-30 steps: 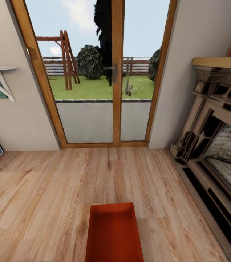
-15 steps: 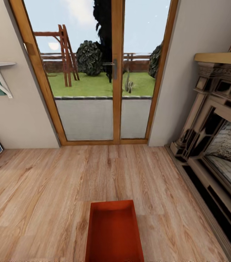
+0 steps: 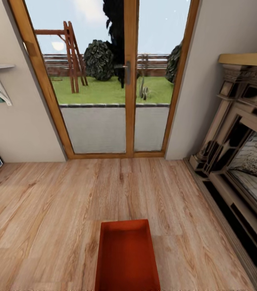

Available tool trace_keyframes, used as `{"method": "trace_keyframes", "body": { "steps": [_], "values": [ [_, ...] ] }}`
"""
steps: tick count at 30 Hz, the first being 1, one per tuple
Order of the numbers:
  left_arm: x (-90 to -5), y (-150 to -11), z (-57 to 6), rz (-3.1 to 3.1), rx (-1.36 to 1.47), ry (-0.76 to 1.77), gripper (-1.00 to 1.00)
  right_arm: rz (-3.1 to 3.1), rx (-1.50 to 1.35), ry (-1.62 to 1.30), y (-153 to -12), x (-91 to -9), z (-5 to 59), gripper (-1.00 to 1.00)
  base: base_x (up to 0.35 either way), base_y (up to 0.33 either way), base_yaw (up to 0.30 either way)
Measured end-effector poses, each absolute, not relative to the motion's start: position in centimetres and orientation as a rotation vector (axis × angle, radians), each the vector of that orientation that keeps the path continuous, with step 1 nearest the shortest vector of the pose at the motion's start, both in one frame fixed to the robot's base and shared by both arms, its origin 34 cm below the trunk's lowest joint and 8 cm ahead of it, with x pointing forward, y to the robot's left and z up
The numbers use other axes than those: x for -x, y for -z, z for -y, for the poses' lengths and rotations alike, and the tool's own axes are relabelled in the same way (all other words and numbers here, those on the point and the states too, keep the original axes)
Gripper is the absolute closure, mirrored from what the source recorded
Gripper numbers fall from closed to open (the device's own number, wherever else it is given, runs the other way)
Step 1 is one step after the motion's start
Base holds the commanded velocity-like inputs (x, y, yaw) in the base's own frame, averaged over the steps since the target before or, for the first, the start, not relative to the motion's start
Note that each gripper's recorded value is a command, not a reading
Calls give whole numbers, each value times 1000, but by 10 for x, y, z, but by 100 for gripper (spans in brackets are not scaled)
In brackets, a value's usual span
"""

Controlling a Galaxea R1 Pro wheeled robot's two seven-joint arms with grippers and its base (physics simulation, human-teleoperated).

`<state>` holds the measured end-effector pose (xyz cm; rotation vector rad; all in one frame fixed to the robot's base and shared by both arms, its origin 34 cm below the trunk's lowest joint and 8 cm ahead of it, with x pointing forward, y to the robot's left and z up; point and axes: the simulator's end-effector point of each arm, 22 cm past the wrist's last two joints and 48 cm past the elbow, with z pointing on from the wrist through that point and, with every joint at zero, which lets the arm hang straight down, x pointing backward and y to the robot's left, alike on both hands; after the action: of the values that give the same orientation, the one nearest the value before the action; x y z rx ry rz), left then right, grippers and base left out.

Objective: Move the two storage containers from the living room to the garage. In the garage, place one container on the floor and stack the other container on top of it (either order is fine).

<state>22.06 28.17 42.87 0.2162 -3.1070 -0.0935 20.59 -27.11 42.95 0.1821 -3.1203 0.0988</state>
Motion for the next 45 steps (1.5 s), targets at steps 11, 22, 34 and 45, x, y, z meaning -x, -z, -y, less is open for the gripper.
{"method": "trace_keyframes", "body": {
  "steps": [11, 22, 34, 45],
  "values": [
    [-214, -427, -282, 3090, -214, 94, -100, 3101, -182, -97, -428, -198, 271, -100, 0, 0, 0],
    [-207, -426, -281, 3072, -212, 95, -100, 3083, -182, -94, -427, -191, 271, -100, 0, 0, 0],
    [-199, -425, -282, 3053, -210, 97, -100, 3063, -182, -92, -427, -184, 271, -100, 0, 0, 0],
    [-192, -424, -282, 3036, -208, 99, -100, 3046, -181, -90, -426, -176, 271, -100, 0, 0, 0]
  ]
}}
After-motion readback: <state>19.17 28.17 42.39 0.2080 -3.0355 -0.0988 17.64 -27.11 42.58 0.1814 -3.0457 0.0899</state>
